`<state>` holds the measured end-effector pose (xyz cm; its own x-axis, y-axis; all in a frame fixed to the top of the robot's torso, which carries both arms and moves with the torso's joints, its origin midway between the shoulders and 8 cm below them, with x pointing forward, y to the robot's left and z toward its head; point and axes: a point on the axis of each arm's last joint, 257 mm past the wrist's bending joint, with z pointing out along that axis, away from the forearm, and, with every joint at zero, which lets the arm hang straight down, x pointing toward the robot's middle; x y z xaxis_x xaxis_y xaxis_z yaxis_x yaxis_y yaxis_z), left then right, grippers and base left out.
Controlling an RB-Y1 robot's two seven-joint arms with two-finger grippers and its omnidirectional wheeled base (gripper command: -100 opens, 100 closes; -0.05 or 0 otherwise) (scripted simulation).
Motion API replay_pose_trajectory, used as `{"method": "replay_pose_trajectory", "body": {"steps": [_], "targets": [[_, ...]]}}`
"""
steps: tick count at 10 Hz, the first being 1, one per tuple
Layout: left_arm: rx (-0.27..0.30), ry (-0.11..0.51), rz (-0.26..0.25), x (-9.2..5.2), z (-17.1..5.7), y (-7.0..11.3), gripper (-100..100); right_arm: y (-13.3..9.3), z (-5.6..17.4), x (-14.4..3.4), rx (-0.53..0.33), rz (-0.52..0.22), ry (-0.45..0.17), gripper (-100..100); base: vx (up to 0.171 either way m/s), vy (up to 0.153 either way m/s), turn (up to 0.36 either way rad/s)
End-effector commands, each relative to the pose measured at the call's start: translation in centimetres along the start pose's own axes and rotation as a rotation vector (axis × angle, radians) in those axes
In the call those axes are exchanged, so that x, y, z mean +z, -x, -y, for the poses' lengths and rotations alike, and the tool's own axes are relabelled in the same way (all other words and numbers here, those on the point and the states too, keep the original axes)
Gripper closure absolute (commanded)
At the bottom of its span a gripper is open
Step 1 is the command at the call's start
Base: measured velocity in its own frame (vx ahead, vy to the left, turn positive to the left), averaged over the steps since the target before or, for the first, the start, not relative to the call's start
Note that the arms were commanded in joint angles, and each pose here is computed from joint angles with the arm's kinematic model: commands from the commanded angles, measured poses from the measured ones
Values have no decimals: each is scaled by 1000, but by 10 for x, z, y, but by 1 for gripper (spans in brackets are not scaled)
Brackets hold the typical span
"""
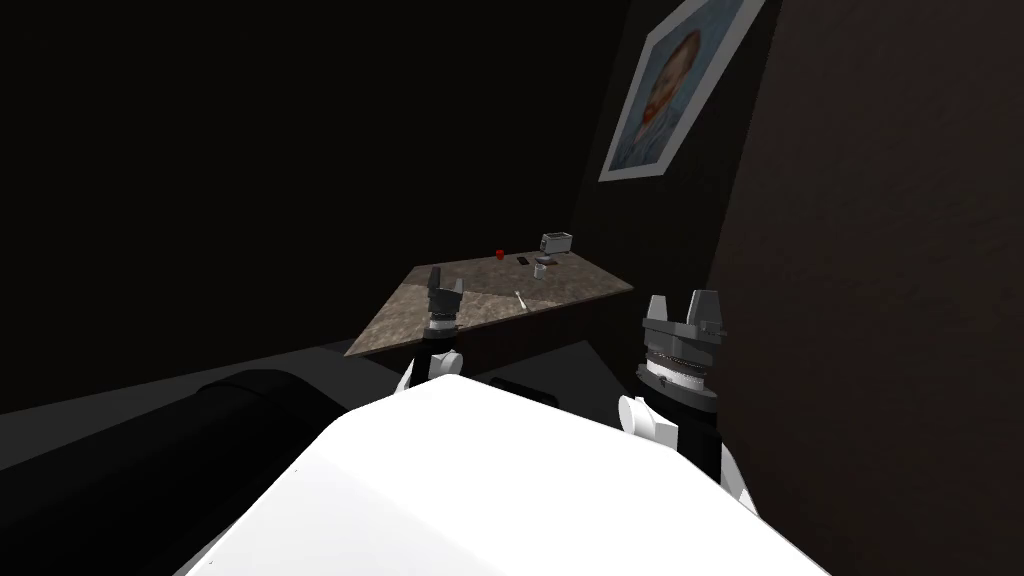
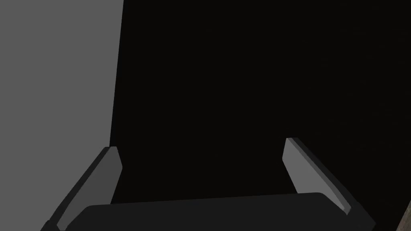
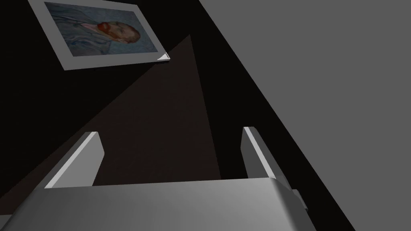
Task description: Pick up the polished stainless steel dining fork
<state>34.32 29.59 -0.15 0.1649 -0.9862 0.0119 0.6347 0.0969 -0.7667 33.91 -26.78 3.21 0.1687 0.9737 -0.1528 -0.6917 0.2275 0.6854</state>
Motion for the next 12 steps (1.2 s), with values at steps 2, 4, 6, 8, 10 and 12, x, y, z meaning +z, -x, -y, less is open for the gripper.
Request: {"method": "replay_pose_trajectory", "body": {"steps": [2,4,6,8,10,12], "targets": [[27,32,-50,0,-9,-3,-100,0,0,0,0,0,0,0,-7,-6,-33],[50,63,-86,0,-18,-4,-100,0,0,0,0,0,0,0,-14,-6,-30],[78,101,-125,0,-28,-4,-100,0,0,0,0,0,0,0,-21,-7,-42],[110,142,-164,0,-40,-3,-100,0,0,0,0,0,0,0,-24,-8,-49],[145,188,-204,0,-53,-1,-100,0,0,0,0,0,0,0,-24,-8,-57],[185,241,-246,-2,-67,2,-100,0,0,0,0,0,0,0,-21,-17,-66]]}}
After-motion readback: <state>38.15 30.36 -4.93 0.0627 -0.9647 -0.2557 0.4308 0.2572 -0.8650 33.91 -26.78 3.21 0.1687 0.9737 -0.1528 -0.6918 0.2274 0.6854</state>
